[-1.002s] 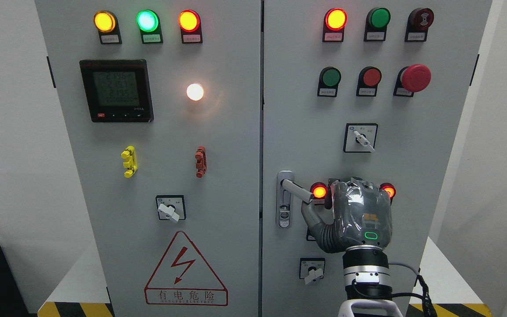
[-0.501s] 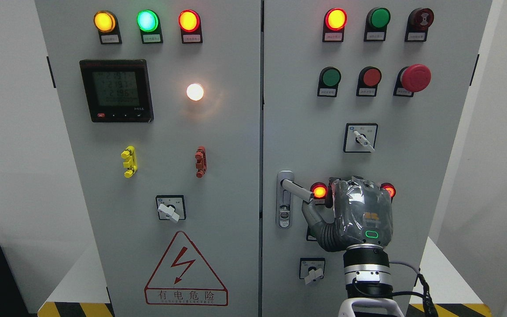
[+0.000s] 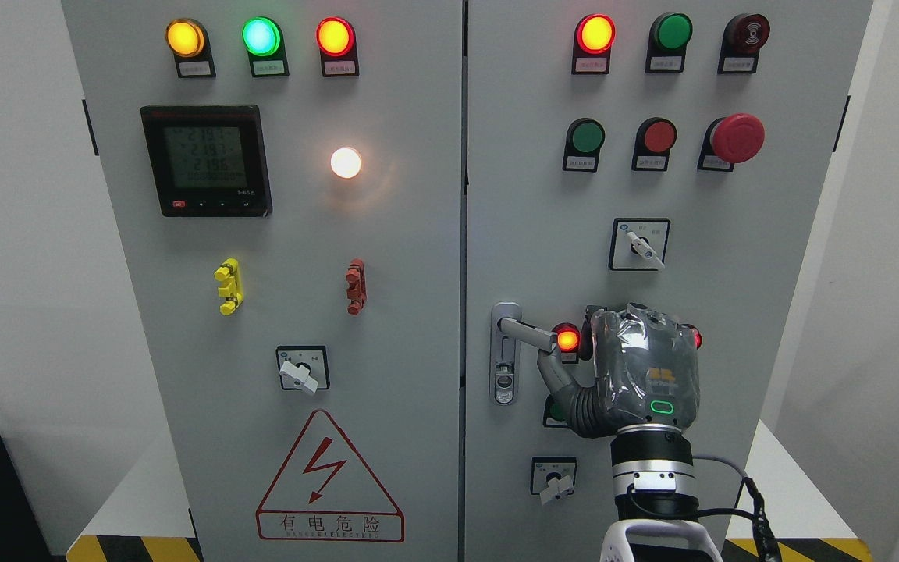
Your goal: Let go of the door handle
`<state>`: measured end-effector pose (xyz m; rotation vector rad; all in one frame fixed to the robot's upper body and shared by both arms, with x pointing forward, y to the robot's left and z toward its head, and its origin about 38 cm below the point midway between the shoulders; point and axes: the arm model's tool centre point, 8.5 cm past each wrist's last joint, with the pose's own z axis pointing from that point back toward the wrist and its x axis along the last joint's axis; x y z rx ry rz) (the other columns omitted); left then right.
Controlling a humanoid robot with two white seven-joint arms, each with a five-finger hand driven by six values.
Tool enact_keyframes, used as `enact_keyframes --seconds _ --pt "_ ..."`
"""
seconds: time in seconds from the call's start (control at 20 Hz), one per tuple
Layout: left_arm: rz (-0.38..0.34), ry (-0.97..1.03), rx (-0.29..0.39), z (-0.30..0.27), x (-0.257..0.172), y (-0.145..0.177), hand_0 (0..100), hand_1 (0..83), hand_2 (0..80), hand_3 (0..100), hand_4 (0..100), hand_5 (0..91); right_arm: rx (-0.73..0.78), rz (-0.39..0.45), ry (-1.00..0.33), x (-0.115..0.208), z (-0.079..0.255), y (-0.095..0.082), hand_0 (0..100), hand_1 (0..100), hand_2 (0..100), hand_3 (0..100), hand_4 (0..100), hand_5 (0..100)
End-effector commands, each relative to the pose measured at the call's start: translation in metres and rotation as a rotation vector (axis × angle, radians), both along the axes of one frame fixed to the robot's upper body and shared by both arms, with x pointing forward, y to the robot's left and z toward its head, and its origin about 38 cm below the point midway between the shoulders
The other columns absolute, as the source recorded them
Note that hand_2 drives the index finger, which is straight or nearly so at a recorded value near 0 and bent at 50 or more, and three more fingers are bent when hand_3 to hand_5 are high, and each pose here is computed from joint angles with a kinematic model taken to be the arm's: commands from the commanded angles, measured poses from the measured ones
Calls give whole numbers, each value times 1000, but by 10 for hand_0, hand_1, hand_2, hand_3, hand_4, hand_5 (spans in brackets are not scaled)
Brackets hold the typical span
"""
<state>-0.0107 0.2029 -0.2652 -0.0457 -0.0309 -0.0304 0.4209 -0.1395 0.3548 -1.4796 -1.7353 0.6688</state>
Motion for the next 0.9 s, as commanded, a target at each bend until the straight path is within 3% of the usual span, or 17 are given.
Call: enact_keyframes --seconds 0.0,0.85 --pt "0 -1 0 0 0 0 0 0 46 107 3 0 3 -4 -5 1 2 -2 450 395 752 959 742 693" --pt "0 1 0 0 0 0 0 0 46 106 3 0 8 32 13 -16 -19 0 467 399 751 954 735 690"
